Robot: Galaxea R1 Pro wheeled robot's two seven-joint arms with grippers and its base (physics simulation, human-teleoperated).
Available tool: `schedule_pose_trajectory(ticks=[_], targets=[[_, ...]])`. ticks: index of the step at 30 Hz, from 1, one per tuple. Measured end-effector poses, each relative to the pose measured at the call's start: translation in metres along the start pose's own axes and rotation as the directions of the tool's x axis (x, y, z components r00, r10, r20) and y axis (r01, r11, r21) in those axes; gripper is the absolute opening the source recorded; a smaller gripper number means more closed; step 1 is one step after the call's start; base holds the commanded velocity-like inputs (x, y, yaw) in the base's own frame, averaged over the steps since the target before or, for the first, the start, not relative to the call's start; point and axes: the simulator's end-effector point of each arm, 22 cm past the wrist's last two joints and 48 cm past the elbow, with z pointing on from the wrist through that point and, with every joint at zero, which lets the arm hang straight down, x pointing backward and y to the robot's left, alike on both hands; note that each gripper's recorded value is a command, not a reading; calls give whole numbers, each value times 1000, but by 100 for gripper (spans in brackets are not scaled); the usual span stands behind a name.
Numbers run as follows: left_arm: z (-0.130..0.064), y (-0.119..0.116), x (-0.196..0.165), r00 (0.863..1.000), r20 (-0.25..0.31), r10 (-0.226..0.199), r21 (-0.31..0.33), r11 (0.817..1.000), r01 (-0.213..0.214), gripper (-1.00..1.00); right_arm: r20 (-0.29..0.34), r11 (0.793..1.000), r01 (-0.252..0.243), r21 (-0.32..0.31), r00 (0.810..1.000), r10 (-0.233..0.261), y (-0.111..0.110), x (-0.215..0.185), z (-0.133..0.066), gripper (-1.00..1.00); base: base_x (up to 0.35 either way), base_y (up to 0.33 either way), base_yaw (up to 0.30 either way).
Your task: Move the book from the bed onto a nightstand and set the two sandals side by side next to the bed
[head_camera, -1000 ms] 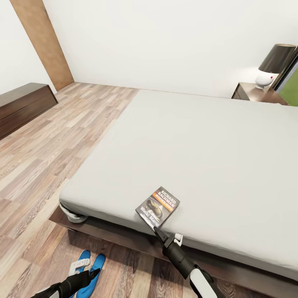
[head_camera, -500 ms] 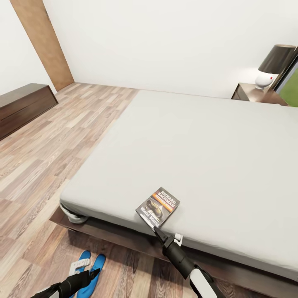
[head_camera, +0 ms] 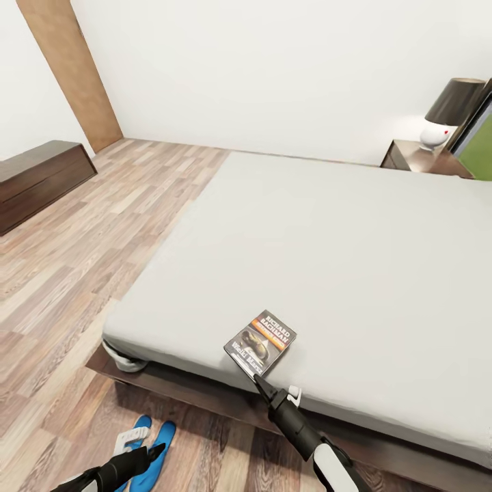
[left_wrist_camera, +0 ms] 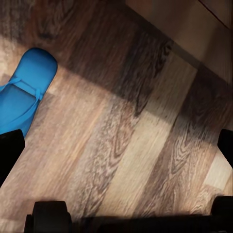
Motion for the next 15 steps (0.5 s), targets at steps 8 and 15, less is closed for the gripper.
schedule_pose_trajectory(ticks=[8,15], targets=[[-13,-6,-5,1000,0,0,0,1000,0,100,0,1000,-1,0,1000,1,15,1,-1,-100,0,0,0],[-25,-11,-10,1000,-1,0,0,1000,0,100,-2,1000,-1,2,1000,1,28,2,-1,-100,0,0,0]])
